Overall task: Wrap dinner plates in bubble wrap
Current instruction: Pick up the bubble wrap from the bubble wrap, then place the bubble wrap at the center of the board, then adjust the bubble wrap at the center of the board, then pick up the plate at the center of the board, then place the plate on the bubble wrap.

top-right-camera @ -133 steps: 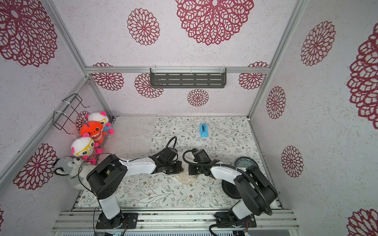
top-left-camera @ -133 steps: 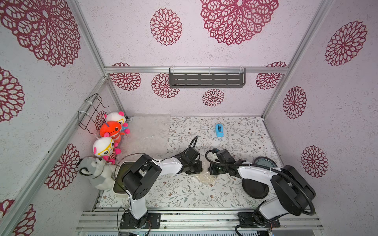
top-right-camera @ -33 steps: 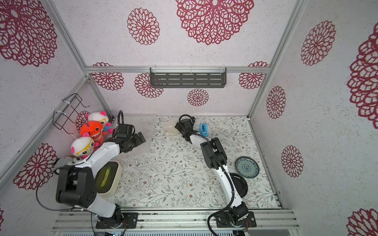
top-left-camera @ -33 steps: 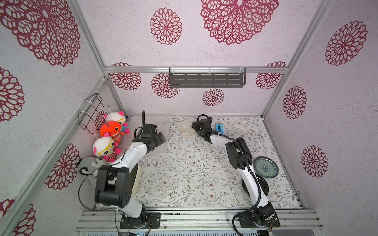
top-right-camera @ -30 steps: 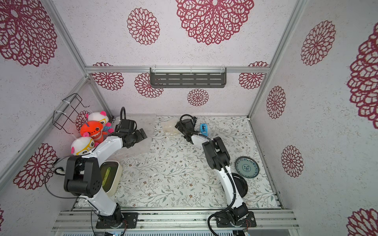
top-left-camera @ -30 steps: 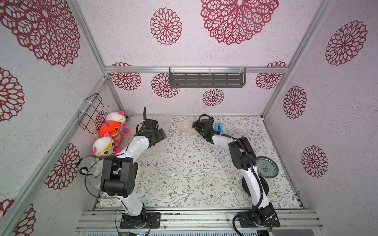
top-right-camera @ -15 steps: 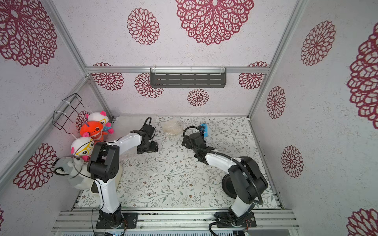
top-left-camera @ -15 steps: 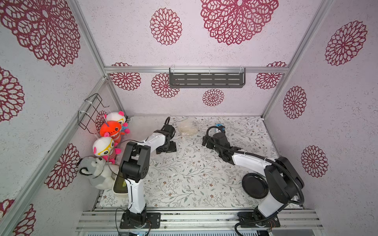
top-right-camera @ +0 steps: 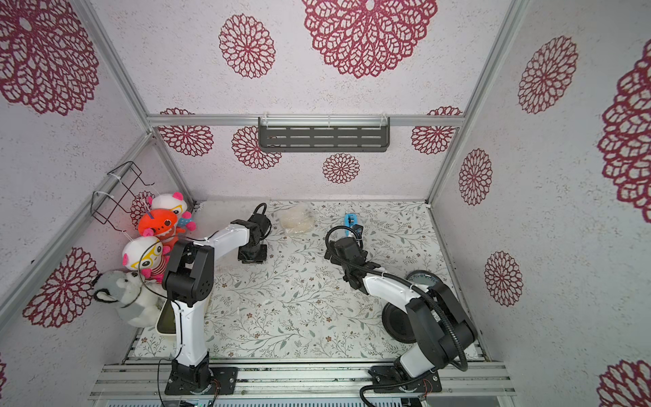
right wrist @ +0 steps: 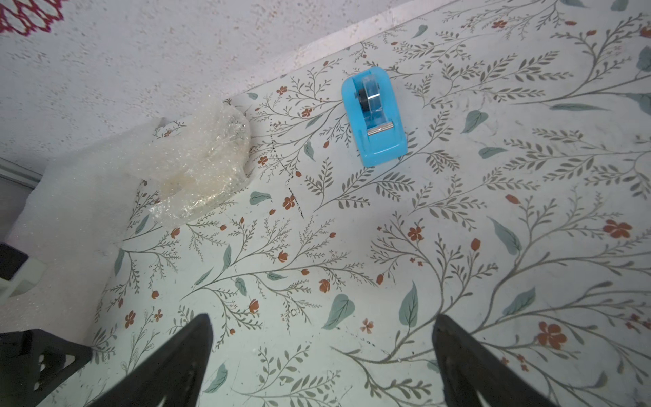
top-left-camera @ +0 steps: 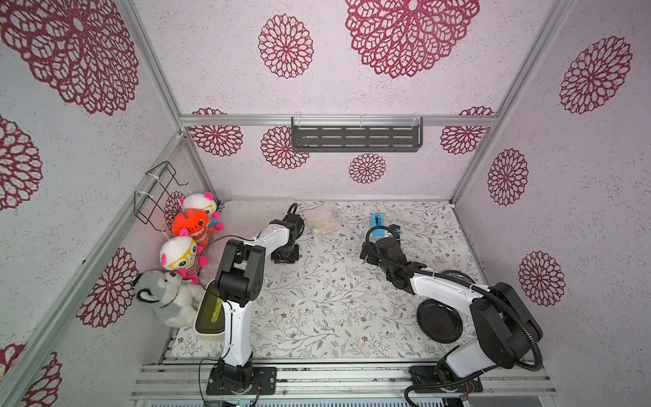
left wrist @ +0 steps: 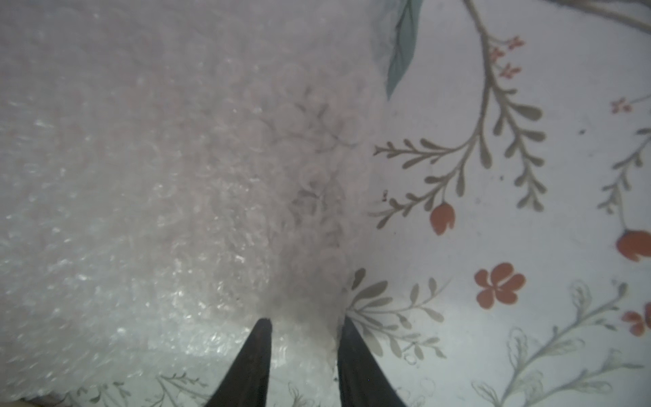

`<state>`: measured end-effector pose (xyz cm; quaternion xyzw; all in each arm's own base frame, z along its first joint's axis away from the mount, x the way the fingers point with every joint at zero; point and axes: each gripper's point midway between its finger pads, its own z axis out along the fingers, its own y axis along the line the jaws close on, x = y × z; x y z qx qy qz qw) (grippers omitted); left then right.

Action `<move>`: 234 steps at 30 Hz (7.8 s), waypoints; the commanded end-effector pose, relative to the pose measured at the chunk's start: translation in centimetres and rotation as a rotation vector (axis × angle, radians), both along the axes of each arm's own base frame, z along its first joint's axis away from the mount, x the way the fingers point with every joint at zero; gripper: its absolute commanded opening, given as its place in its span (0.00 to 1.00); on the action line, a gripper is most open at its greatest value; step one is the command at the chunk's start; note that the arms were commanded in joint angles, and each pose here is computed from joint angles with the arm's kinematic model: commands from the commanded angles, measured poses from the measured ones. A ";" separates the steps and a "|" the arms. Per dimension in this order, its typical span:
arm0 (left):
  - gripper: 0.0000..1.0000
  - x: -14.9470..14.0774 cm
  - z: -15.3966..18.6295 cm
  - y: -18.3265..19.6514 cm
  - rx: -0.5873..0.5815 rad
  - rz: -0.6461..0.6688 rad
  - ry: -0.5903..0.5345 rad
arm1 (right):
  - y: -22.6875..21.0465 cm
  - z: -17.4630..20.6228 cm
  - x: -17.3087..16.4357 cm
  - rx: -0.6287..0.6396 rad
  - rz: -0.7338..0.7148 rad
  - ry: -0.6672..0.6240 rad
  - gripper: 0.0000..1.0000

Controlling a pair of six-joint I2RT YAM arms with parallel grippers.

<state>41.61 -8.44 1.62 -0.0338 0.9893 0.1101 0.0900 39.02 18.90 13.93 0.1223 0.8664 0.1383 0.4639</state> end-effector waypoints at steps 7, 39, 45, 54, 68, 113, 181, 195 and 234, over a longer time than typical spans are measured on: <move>0.14 1.0 3.6 -0.1 0.017 -0.029 -0.074 | -0.7 1.9 0.2 -0.002 -0.030 -0.057 0.99; 0.00 -8.3 14.8 -10.5 -0.437 -0.213 -0.216 | -4.6 3.5 -3.2 -0.087 0.017 -0.082 0.99; 0.00 -14.4 10.9 -21.7 -0.624 -0.359 -0.042 | -7.8 3.5 -6.5 -0.053 0.002 -0.066 0.99; 0.07 -7.6 7.9 -35.1 -0.780 -0.321 -0.090 | -10.8 2.7 -9.8 -0.042 0.019 -0.052 0.99; 0.98 -0.9 17.3 -24.0 -0.753 -0.290 -0.461 | -2.9 0.3 -13.7 0.278 0.358 0.114 0.99; 0.98 -6.5 7.1 -13.9 -0.587 0.215 -0.369 | -1.3 -4.3 -6.3 0.262 0.334 0.382 0.99; 0.98 -1.8 3.5 -11.4 -0.456 0.073 -0.323 | -19.0 -14.3 -19.4 0.423 -0.509 0.581 0.52; 0.98 -7.1 7.3 -8.2 -0.491 0.170 -0.352 | -20.2 -10.0 -17.3 0.342 -0.466 0.425 0.01; 0.18 -19.2 -1.6 -6.0 -0.653 0.348 -0.077 | 6.3 -2.6 -6.4 0.385 0.461 0.194 0.00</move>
